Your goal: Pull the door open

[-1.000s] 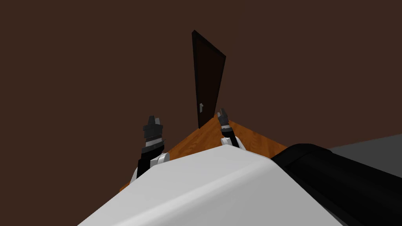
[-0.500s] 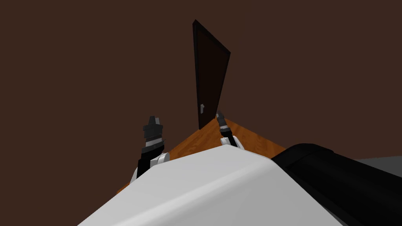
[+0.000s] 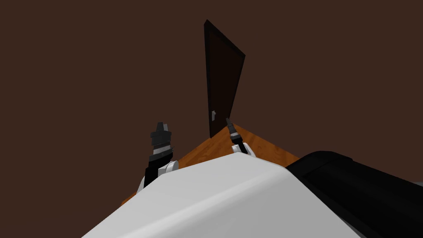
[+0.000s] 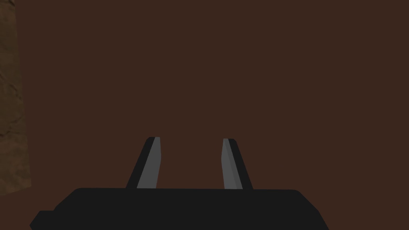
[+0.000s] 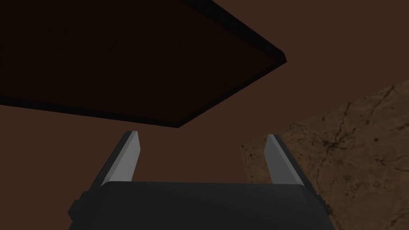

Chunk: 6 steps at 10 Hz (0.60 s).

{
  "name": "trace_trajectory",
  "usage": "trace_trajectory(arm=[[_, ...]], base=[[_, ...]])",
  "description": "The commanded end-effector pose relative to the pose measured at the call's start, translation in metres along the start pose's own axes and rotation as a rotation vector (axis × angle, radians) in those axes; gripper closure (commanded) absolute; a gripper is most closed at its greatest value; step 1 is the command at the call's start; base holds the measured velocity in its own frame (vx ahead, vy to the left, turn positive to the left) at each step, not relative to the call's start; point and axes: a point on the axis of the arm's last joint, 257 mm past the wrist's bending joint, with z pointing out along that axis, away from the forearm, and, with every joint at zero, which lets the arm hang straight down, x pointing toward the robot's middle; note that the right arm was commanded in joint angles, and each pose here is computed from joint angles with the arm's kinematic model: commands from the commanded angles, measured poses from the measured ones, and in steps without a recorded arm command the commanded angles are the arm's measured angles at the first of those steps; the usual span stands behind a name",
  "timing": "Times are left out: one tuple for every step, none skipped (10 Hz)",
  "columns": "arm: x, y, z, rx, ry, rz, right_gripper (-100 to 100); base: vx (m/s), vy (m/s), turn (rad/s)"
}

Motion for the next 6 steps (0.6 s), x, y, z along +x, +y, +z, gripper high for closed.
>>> trace_trajectory(arm=[[0.007, -0.01, 0.0004, 0.011, 0.022, -0.051, -100], [0.011, -0.016, 0.0001, 0.018, 0.036, -0.083, -100], [0.015, -0.022, -0.0002, 0.024, 0.051, -0.114, -100], [0.019, -0.029, -0.0006, 0.031, 0.065, -0.146, -100], [0.023, -0.035, -0.001, 0.037, 0.08, -0.178, -100], [0.027, -0.041, -0.0016, 0.042, 0.095, -0.211, -100]], base=[[0.089, -0.066, 0.065], [0.101, -0.062, 0.071], [0.1, -0.047, 0.078], [0.094, -0.065, 0.068], [0.083, -0.076, 0.067], [0.082, -0.071, 0.069]])
